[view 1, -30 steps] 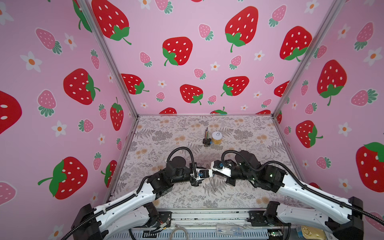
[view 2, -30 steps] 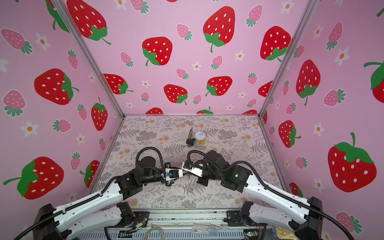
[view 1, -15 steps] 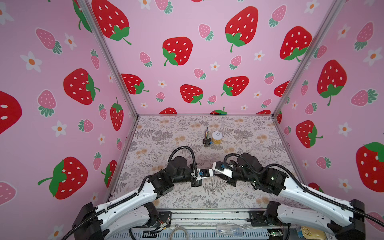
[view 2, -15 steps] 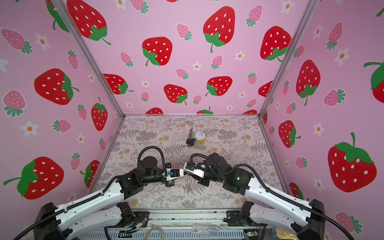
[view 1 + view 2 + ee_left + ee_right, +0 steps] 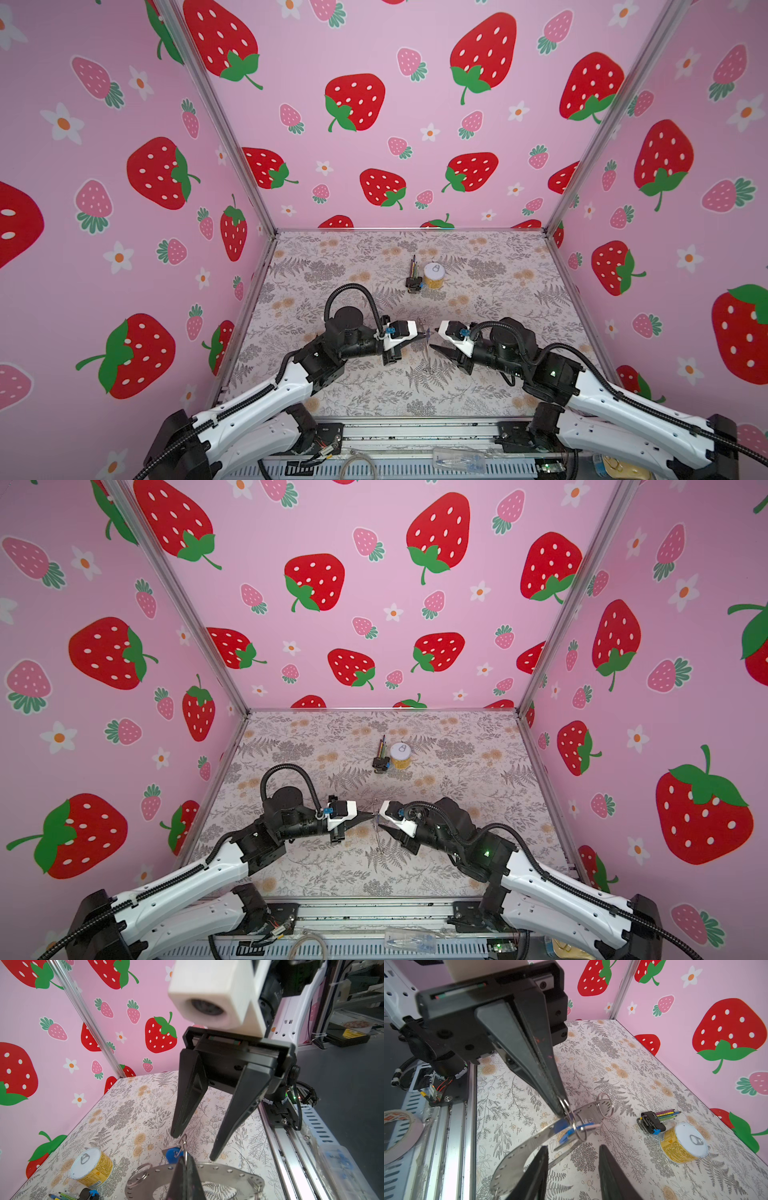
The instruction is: Put the keys on the keyring
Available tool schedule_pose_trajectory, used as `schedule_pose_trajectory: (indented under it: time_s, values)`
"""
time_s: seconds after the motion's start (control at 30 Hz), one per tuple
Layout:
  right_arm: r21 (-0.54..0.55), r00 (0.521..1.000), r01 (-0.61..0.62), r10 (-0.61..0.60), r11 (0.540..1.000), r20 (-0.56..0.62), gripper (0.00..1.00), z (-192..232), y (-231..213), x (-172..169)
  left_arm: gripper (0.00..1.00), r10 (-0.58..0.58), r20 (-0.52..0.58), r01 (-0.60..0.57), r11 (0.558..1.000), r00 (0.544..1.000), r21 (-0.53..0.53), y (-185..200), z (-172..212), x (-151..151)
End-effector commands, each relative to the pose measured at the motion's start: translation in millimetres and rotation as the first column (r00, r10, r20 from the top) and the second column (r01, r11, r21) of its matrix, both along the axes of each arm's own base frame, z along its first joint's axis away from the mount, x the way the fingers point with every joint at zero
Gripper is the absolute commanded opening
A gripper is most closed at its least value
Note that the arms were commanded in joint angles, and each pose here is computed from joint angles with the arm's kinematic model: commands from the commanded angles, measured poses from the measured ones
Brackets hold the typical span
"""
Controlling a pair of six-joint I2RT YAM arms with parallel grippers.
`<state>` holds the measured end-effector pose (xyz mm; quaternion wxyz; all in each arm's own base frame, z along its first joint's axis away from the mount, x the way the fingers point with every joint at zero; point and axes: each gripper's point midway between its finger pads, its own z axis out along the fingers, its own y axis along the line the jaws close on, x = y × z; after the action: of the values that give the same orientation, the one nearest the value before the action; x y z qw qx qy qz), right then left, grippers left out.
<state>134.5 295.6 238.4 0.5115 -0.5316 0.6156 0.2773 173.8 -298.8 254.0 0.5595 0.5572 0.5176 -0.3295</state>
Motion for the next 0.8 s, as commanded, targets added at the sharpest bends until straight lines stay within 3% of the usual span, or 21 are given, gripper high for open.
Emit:
schedule_pose_trajectory:
  time_s: [0.0,0.3,0.47,0.63,0.77]
  values:
    - [0.075,1.000,-0.018,0.019,0.997,-0.007,0.40,13,7,-2,0.00,-0.013,0.030,0.015,0.999,0.999,-0.047,-1,14,-1]
    - [0.117,1.000,0.020,-0.018,0.993,-0.023,0.36,15,12,7,0.00,0.000,0.027,0.001,0.999,1.000,-0.053,0,15,2]
    - [0.068,0.998,0.038,-0.034,0.997,-0.051,0.38,-1,16,11,0.00,0.025,0.021,-0.024,0.998,0.999,-0.058,1,15,7]
    - [0.087,0.997,0.057,-0.051,0.995,-0.066,0.42,-3,16,13,0.00,0.051,0.011,-0.050,0.996,0.999,-0.076,4,18,13]
    - [0.100,0.994,0.093,-0.086,0.991,-0.072,0.38,-2,14,19,0.00,0.051,0.012,-0.050,0.995,0.999,-0.084,5,21,13]
